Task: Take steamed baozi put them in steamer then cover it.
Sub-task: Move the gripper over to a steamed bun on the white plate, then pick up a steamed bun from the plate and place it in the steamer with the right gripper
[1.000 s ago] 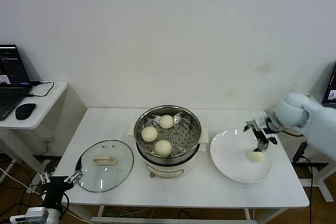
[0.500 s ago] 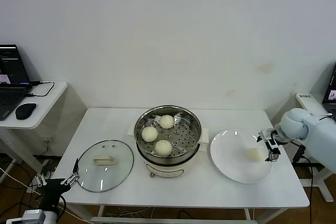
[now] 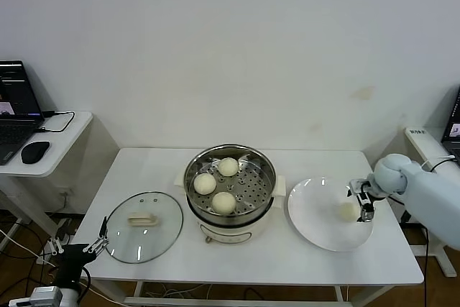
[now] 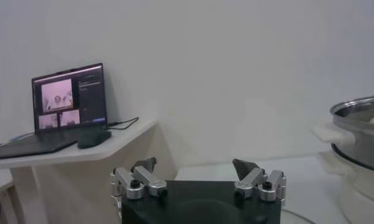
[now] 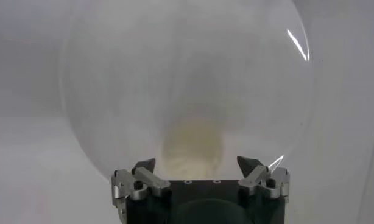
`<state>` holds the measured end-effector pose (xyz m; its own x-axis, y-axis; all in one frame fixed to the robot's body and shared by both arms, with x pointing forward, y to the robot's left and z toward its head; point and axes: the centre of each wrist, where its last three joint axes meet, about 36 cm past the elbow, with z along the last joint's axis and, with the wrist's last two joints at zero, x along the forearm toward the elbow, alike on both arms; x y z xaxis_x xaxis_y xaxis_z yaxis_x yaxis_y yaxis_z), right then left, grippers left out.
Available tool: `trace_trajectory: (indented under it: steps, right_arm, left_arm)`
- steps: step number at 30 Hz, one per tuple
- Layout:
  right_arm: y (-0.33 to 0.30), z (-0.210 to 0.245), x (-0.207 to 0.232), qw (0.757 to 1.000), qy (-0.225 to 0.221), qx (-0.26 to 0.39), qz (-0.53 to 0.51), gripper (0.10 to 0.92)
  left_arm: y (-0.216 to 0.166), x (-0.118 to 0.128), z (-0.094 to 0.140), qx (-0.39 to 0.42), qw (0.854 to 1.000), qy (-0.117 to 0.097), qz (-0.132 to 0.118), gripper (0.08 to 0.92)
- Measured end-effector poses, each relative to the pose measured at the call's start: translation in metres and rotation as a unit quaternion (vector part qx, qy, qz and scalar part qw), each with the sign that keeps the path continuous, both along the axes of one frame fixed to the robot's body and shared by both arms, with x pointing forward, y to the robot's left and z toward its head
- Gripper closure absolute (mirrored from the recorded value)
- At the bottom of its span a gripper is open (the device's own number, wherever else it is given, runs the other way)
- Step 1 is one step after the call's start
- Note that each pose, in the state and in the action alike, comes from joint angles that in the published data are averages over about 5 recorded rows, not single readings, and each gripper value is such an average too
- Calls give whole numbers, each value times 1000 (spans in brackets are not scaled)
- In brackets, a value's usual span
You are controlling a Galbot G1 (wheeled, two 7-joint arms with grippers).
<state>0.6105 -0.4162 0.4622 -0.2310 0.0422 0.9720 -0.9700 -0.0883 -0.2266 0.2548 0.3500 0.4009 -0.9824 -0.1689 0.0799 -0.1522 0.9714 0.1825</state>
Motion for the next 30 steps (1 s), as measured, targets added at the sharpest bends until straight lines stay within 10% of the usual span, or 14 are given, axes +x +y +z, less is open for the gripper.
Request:
trace_trajectory:
  steps: [30]
  right_arm:
    - [3, 16, 4, 1000, 1, 7, -15, 462]
  left_arm:
    - [1, -1, 2, 0, 1000, -2, 1, 177]
